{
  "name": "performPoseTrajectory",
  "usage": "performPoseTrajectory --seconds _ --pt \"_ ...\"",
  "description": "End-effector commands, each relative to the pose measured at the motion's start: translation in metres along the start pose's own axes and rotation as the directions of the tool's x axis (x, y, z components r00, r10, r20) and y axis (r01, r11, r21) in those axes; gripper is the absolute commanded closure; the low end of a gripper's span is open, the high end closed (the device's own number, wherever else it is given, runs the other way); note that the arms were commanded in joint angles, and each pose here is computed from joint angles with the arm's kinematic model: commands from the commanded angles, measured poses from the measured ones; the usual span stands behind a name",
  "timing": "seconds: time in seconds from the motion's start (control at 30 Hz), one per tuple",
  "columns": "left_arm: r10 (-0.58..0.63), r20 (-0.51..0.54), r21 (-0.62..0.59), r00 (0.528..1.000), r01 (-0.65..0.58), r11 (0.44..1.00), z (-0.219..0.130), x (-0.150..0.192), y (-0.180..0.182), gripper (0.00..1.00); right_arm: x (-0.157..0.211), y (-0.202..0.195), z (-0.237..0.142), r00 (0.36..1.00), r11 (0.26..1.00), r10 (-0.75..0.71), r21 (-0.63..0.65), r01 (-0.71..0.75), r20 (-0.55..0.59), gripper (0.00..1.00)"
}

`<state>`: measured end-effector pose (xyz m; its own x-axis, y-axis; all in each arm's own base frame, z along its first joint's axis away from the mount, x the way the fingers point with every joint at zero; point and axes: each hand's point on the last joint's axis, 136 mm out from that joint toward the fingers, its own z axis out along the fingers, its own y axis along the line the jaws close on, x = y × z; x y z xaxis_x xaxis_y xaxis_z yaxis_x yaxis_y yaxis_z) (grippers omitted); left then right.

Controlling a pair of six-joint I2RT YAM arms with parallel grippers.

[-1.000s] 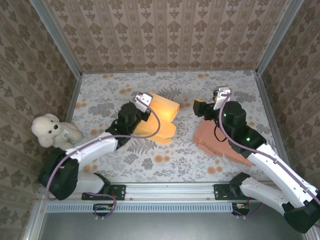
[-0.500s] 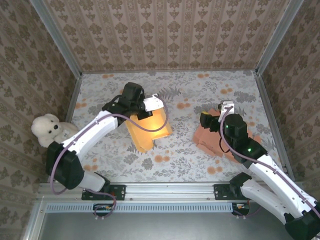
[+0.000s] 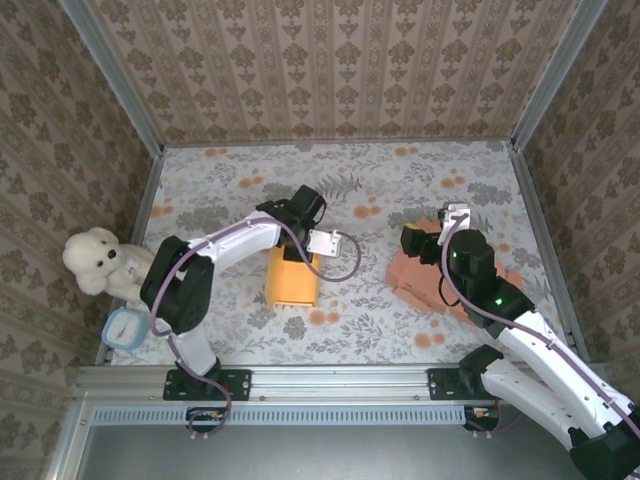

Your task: Fold the paper box

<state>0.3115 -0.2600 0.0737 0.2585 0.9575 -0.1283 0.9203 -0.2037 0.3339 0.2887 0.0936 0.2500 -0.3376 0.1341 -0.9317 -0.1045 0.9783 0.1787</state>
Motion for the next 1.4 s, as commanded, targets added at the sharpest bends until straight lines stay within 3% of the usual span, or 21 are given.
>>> performPoseTrajectory --seconds 0.0,0.23,0.43,0.53,0.63,0.93,1.37 --pt "0.075 -0.025 -0.053 0.997 -0.077 0.996 0.018 -0.005 0.01 1.0 -0.006 -0.005 -0.002 0.999 1.0 0.022 0.018 -0.023 0.033 0.17" --pt "0.174 -0.054 -0.103 0.983 -0.179 0.979 0.059 -0.014 0.01 1.0 -0.007 -0.005 -0.004 0.999 0.999 0.03 0.016 -0.031 0.038 0.17" --pt "0.218 -0.054 -0.071 0.974 -0.222 0.972 0.068 -0.022 0.003 1.0 -0.009 -0.006 -0.006 0.998 0.999 0.035 0.014 -0.036 0.049 0.17" --pt "0.235 -0.058 -0.058 0.97 -0.239 0.969 0.07 -0.027 0.001 0.94 -0.01 -0.007 -0.008 0.998 0.999 0.036 0.016 -0.037 0.055 0.17" --pt "0.222 -0.057 -0.06 0.973 -0.225 0.973 0.065 -0.032 0.007 0.84 -0.011 -0.008 -0.01 0.997 0.999 0.039 0.019 -0.04 0.063 0.17" --pt "0.239 -0.068 -0.119 0.969 -0.246 0.962 0.043 -0.042 0.023 0.72 -0.01 -0.007 -0.009 0.998 0.999 0.039 0.012 -0.04 0.057 0.17" --pt "0.248 -0.054 -0.196 0.967 -0.254 0.947 0.002 -0.054 0.035 0.62 -0.009 -0.007 -0.009 0.998 0.999 0.038 0.013 -0.038 0.055 0.17"
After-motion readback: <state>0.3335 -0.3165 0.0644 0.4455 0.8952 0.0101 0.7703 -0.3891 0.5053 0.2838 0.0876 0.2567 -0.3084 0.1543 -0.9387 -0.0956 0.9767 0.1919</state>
